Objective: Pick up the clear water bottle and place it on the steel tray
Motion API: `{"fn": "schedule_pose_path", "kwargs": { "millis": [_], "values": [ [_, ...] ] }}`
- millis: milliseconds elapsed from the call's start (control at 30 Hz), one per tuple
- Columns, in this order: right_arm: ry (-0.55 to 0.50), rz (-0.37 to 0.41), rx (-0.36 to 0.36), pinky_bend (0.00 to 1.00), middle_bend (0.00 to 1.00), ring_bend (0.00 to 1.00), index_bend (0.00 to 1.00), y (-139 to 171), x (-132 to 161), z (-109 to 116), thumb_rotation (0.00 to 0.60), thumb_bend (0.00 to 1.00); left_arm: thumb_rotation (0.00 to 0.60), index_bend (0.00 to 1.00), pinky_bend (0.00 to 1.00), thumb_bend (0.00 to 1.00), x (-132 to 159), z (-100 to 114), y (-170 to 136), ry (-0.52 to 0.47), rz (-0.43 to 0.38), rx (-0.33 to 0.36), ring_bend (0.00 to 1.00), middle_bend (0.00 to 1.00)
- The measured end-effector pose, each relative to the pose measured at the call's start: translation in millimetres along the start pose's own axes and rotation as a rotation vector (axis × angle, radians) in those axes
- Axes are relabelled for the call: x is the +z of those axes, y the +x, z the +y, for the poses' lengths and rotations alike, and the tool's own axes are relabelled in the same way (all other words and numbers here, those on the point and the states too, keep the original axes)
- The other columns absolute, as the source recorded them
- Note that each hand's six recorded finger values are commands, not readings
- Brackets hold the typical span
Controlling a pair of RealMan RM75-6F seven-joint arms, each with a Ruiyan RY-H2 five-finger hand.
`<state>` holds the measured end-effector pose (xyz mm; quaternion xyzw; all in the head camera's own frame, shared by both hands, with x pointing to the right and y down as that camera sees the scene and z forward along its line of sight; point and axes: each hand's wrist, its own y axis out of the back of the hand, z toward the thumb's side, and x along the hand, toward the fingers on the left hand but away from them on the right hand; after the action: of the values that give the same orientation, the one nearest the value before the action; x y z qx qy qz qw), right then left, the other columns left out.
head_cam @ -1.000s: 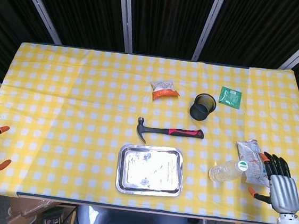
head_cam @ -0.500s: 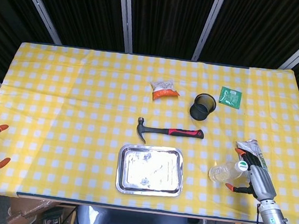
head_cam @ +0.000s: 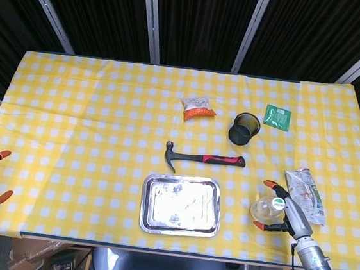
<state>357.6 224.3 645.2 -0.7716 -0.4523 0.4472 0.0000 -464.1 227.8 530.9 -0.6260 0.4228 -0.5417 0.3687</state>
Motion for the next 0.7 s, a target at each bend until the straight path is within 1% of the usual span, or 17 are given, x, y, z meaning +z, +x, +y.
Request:
{"fn": "schedule_pose_path", "kwargs": {
  "millis": [200,300,333,400,500,567,633,700],
  "values": [
    [-0.066,-0.009,0.006,0.00,0.18,0.00,0.23,-4.5,-5.2,-4.3,0.600,0.19,0.600,0.19,0.00,0.18,1.4,-1.0,-0.1,0.006,-0.002,-0.002,0.00,0.00],
    [-0.074,-0.019,0.004,0.00,0.22,0.00,0.29,-6.7,-10.3,-7.5,0.600,0.19,0.600,0.19,0.00,0.18,1.5,-0.5,-0.4,0.007,-0.001,0.001,0.00,0.00],
    [-0.076,-0.023,0.005,0.00,0.25,0.01,0.33,-7.3,-12.0,-8.7,0.600,0.19,0.600,0.19,0.00,0.18,1.5,-0.4,-0.5,0.007,-0.001,0.002,0.00,0.00],
    [-0.084,-0.031,0.008,0.00,0.29,0.04,0.39,-8.3,-15.4,-12.2,0.600,0.19,0.600,0.19,0.00,0.18,1.3,-0.2,-0.6,0.006,0.000,0.002,0.00,0.00],
    [-0.096,-0.032,0.004,0.00,0.36,0.07,0.46,-9.1,-19.0,-16.1,0.600,0.19,0.600,0.19,0.00,0.18,1.2,0.0,-0.6,0.006,0.000,0.003,0.00,0.00],
    [-0.098,-0.032,0.001,0.00,0.41,0.11,0.52,-9.0,-21.6,-18.6,0.600,0.23,0.600,0.19,0.00,0.18,1.3,0.2,-0.6,0.005,0.000,0.003,0.00,0.00],
    [-0.101,-0.031,-0.005,0.00,0.48,0.16,0.61,-8.8,-23.9,-21.1,0.600,0.32,0.600,0.19,0.00,0.18,1.3,0.2,-0.7,0.005,0.000,0.003,0.00,0.00],
    [-0.109,-0.027,-0.015,0.00,0.52,0.19,0.66,-8.7,-24.5,-22.4,0.600,0.37,0.600,0.19,0.00,0.18,1.2,0.1,-0.8,0.005,0.000,0.002,0.00,0.00]
  ]
}}
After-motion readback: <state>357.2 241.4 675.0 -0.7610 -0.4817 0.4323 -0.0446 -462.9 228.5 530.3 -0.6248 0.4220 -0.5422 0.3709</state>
